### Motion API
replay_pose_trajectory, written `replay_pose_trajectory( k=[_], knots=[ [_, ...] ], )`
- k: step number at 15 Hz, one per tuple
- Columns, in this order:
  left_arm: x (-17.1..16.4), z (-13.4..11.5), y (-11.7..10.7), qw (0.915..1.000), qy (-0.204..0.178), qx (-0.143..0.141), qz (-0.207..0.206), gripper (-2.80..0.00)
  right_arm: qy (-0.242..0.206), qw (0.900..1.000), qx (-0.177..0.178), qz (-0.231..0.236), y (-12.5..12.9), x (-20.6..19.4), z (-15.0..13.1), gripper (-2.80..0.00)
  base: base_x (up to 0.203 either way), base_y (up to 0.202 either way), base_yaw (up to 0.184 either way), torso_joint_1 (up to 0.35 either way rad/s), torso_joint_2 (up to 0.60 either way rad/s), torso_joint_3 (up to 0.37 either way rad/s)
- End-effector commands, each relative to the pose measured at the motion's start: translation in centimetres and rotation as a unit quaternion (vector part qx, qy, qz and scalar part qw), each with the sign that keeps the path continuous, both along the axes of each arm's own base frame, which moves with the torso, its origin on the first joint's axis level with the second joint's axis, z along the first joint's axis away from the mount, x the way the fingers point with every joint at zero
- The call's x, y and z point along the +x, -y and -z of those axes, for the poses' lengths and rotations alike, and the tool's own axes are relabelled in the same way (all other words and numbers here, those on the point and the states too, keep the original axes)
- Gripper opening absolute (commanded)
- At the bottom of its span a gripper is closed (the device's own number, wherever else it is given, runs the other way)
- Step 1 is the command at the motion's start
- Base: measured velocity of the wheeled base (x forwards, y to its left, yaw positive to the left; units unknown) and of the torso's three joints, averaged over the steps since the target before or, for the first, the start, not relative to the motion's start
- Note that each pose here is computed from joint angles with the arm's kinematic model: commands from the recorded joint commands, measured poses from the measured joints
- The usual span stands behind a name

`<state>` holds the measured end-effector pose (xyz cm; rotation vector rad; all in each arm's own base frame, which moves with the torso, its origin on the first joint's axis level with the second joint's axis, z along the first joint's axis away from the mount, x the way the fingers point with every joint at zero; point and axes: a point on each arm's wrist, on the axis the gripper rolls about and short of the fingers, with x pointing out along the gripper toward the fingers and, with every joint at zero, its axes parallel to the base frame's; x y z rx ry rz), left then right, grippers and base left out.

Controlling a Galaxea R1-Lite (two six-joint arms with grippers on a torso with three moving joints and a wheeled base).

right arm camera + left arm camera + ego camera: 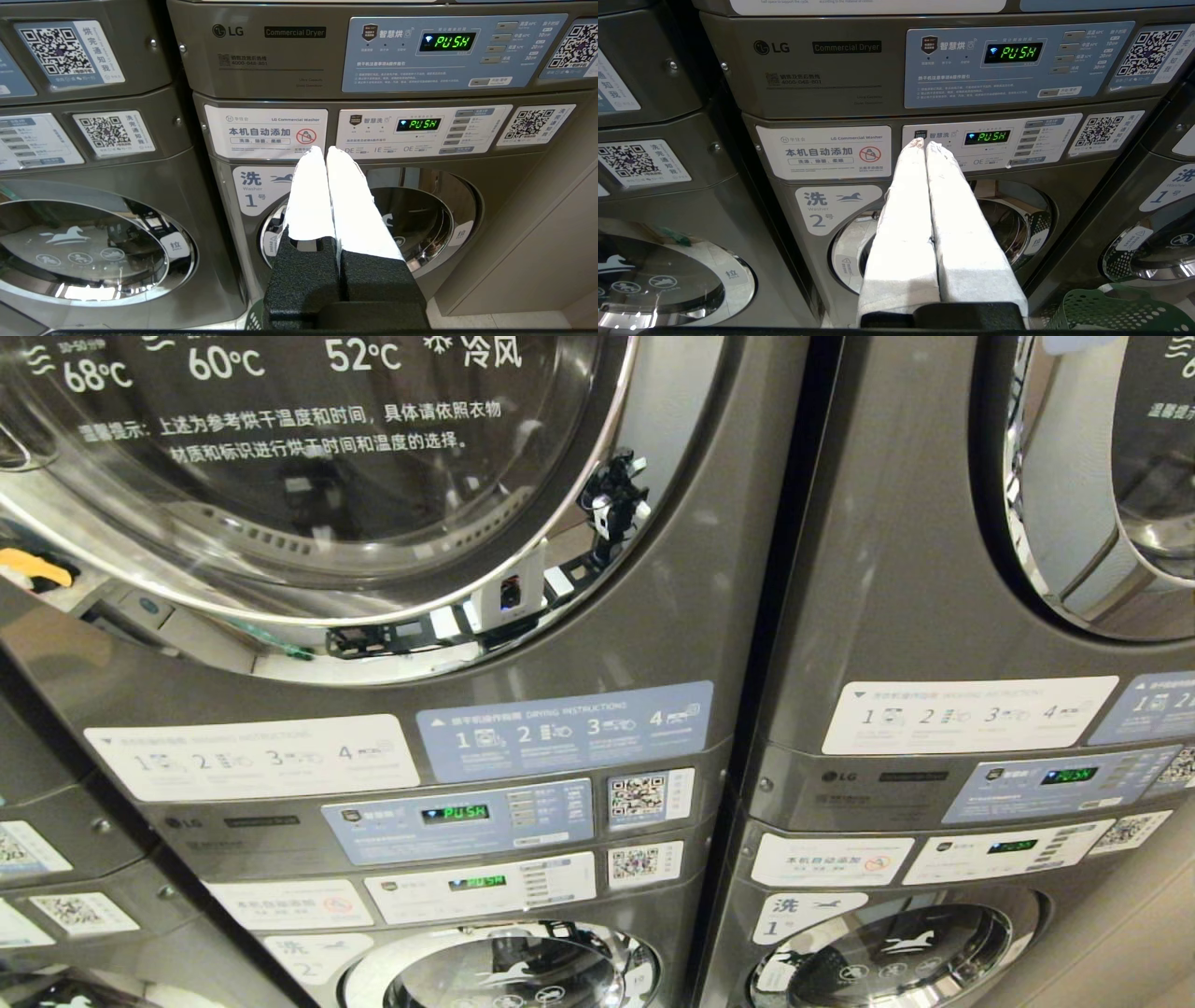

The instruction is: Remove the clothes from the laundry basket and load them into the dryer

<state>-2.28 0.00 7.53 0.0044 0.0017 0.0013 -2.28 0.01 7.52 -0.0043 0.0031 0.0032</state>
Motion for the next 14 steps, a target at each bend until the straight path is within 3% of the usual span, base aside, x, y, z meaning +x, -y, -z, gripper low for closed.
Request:
replay_pose_trajectory(
  k=[1,14],
  knots=[
    [0.01,0.04,0.0,1.0,-0.001,0.0,0.0,-2.8,0.0,1.0,0.0,-0.001,0.0,0.0,0.0,-2.8,0.0,0.0,0.0,0.0,0.0,0.0],
    [0.01,0.04,0.0,1.0,-0.001,0.0,0.0,-2.8,0.0,1.0,0.0,0.0,0.0,0.0,0.0,-2.8,0.0,0.0,0.0,0.0,0.0,0.0]
  ],
)
